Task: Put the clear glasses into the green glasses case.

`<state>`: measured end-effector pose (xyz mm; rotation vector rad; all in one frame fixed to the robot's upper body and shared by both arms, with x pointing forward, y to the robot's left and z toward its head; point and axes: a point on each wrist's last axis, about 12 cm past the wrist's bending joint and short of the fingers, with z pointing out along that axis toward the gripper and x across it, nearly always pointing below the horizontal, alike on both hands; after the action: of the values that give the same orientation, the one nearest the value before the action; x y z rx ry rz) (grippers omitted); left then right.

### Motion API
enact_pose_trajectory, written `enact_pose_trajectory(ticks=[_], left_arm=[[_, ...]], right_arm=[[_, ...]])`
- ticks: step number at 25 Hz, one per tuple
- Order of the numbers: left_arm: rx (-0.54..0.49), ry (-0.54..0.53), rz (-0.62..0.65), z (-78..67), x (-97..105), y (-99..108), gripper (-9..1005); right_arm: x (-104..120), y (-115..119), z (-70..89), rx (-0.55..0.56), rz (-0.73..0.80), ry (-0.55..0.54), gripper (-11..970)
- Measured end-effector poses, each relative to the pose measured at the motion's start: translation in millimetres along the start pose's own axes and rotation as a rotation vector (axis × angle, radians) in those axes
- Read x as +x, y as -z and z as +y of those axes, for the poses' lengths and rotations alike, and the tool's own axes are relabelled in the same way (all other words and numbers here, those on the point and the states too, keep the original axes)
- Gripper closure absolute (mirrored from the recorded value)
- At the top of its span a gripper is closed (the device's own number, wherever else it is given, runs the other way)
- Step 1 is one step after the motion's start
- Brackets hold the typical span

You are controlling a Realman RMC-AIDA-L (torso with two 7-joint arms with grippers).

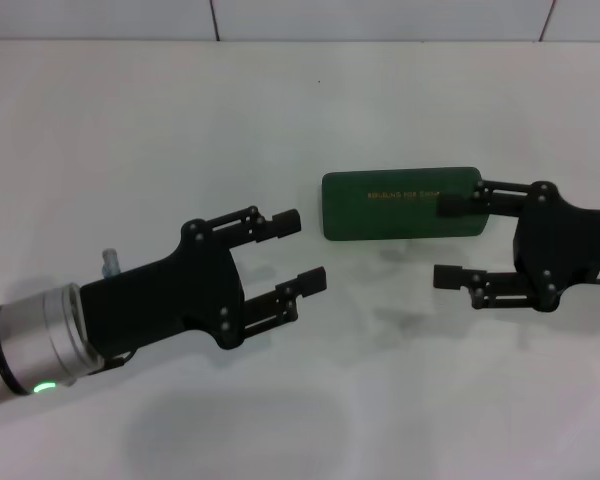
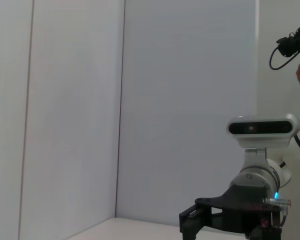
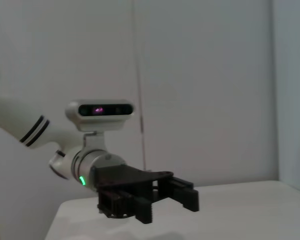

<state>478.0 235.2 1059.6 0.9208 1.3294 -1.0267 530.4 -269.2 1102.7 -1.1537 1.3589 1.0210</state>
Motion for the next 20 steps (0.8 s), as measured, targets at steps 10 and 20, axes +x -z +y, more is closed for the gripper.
enact_pose_trajectory(ticks=[10, 20], left_arm=[[-0.019, 0.003, 0.003, -7.2, 8.0, 2.8, 387], [-0.025, 0.014, -0.007, -11.6, 10.2, 1.7, 387]], right_arm=[[4.6, -4.2, 3.5, 0.005, 0.002, -0.005, 214], [10.4, -2.8, 9.9, 0.019, -0.005, -0.018, 214]])
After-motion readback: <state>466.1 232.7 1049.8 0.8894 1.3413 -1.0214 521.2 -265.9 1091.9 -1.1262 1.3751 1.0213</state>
